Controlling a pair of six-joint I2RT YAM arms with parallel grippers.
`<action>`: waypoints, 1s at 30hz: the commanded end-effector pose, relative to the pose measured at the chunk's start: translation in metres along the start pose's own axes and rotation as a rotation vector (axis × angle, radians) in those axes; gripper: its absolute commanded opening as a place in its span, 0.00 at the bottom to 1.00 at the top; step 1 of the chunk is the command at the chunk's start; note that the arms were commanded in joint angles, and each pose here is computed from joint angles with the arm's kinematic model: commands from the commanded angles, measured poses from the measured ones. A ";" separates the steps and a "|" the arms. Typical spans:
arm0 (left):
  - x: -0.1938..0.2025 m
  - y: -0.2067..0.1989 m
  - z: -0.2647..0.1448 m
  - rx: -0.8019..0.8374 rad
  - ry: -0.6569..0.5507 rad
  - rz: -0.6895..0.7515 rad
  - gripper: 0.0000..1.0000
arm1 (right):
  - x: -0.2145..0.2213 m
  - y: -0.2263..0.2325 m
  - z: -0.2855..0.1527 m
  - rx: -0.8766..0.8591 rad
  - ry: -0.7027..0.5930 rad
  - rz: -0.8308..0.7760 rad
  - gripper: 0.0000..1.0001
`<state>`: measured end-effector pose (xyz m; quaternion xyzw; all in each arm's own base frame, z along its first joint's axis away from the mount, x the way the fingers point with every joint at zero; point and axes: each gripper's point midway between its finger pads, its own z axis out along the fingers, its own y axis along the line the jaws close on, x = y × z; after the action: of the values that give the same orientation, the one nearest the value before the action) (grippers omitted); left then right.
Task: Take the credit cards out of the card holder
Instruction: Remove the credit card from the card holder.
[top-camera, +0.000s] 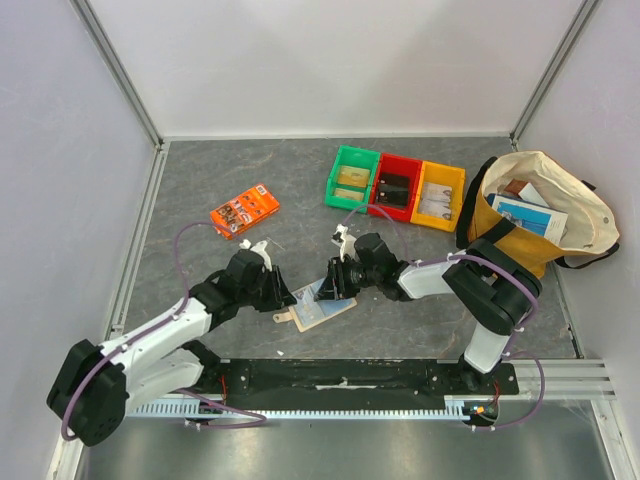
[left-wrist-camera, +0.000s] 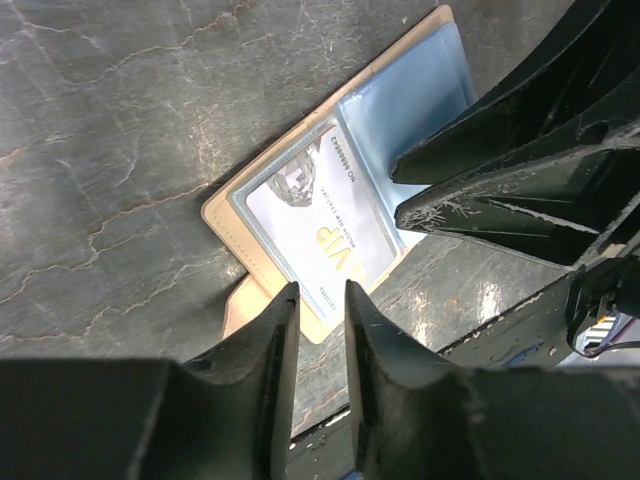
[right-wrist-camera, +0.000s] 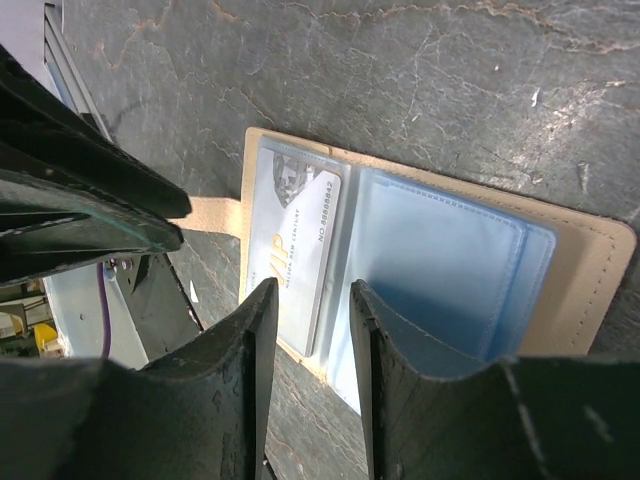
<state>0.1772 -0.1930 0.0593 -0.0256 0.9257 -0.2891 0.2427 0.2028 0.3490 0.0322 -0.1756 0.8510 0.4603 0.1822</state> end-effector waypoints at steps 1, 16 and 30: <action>-0.003 -0.015 0.011 0.053 0.023 -0.016 0.29 | -0.013 0.013 -0.003 -0.043 -0.026 -0.037 0.41; 0.027 -0.002 0.043 0.084 0.105 -0.101 0.20 | 0.022 -0.008 0.003 -0.028 0.056 0.035 0.37; 0.032 0.010 0.049 0.038 0.104 -0.114 0.19 | 0.015 0.009 -0.012 -0.223 -0.008 0.114 0.11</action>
<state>0.1777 -0.2230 0.0203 -0.0450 0.9206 -0.3399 0.1870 0.1898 0.3341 0.0199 -0.1406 0.8363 0.5089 0.1479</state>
